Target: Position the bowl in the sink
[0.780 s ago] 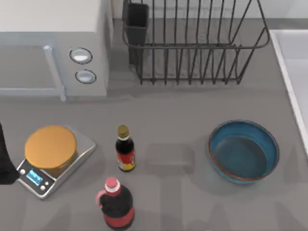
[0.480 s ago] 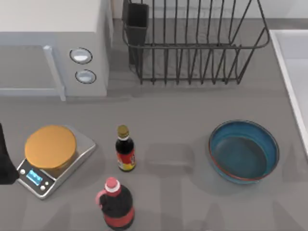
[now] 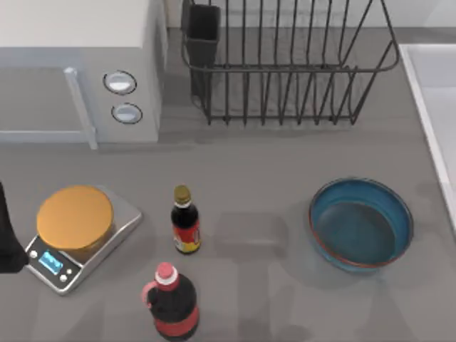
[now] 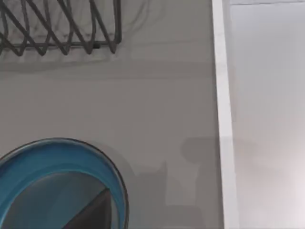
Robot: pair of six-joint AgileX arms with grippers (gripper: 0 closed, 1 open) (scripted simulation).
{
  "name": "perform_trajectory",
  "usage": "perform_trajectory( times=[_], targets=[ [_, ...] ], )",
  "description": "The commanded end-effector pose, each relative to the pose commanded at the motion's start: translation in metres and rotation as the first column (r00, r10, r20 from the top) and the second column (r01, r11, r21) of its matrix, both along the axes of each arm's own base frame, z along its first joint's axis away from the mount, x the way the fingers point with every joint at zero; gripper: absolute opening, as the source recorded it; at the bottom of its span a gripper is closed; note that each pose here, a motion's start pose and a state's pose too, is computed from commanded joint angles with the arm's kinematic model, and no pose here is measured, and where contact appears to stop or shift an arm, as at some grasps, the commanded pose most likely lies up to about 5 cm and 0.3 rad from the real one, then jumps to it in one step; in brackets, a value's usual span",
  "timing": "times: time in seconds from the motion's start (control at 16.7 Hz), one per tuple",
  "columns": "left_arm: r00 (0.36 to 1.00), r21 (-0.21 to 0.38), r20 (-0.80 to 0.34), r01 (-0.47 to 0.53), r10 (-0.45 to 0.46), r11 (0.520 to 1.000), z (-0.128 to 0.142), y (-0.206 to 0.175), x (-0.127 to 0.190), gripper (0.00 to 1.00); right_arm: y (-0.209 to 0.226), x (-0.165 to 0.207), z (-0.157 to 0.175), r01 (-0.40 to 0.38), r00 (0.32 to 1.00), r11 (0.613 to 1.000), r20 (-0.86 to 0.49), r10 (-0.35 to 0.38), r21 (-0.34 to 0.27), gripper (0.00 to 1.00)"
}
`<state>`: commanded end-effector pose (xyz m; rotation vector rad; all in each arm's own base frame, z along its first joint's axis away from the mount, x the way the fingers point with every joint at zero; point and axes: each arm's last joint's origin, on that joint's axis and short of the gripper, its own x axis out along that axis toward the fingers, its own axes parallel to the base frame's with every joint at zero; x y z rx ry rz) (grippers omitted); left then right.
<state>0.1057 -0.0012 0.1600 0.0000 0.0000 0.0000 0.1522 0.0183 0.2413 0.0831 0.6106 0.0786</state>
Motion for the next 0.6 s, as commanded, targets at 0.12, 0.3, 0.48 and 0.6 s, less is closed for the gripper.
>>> perform_trajectory(
  times=[0.12,0.3,0.48,0.6],
  targets=[
    [1.0,0.0,0.0,0.0,0.0,1.0,0.0,0.0,0.0,1.0,0.01,0.029,0.008,-0.01,0.979,1.0,-0.205,0.009,-0.003,1.0],
    [1.0,0.0,0.0,0.0,0.0,1.0,0.0,0.0,0.0,1.0,0.028,0.072,0.01,-0.02,0.884,1.0,-0.468,0.008,-0.021,1.0],
    [1.0,0.0,0.0,0.0,0.0,1.0,0.0,0.0,0.0,1.0,0.048,0.109,0.006,-0.028,0.765,0.999,-0.644,-0.009,-0.047,1.0],
    [1.0,0.0,0.0,0.0,0.0,1.0,0.0,0.0,0.0,1.0,0.06,0.131,0.0,-0.033,0.69,0.997,-0.723,-0.025,-0.066,1.0]
  ],
)
